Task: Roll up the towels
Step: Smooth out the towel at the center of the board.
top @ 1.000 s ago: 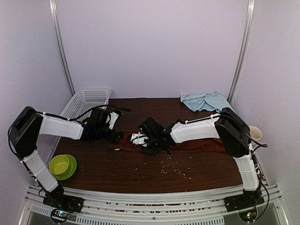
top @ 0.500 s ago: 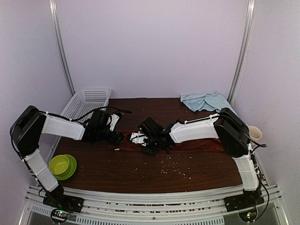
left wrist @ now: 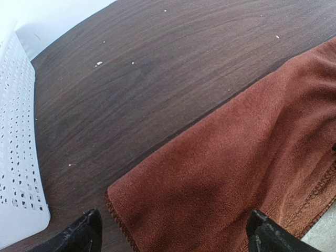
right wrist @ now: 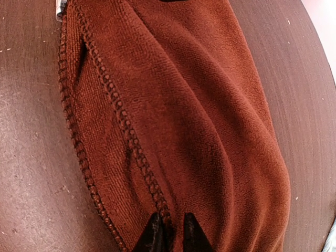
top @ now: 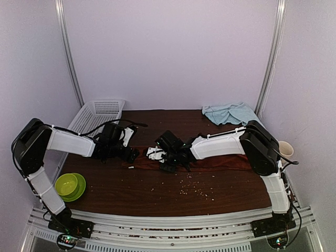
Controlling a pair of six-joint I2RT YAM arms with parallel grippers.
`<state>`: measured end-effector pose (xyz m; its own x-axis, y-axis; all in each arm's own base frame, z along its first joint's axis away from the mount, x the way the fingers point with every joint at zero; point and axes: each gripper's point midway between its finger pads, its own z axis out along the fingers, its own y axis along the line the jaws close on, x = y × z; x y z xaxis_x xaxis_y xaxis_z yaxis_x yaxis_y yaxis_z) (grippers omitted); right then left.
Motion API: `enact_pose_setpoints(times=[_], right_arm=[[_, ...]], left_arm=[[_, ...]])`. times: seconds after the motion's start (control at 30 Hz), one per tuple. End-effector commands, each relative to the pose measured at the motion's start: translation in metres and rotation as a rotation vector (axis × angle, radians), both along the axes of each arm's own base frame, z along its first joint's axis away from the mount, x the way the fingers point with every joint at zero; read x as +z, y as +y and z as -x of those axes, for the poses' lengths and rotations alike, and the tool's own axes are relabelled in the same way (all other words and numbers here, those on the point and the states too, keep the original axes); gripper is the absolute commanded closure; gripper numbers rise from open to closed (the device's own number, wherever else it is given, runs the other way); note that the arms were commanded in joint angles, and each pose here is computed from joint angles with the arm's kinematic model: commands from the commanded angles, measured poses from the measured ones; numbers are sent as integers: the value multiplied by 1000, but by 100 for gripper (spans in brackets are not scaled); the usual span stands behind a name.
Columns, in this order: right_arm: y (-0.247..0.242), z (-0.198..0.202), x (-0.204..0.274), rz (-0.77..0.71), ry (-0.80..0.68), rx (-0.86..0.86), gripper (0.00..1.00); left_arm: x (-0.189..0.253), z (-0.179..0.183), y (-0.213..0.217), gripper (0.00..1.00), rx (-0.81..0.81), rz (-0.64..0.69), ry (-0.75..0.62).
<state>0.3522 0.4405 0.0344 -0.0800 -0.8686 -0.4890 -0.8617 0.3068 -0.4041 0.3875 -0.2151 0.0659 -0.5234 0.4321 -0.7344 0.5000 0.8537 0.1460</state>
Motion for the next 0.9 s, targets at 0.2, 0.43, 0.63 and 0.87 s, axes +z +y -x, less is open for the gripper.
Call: enact_pose_setpoints(times=[0.2,0.43,0.63,0.87], right_arm=[[1,-14,25,-43,-35,-33,81],[0,-15,30,-48,-38,-33,80],[-1,-16,34,-53,-38,-30,80],[-2,-17,40,-61,-39,-29,79]], left_arm=[[0,-5,-4,2,0,34,-14],[0,-6,-4,2,1,33,-13],[1,-6,-4,2,1,34,-14],[0,-7,-5,2,-2,33,-12]])
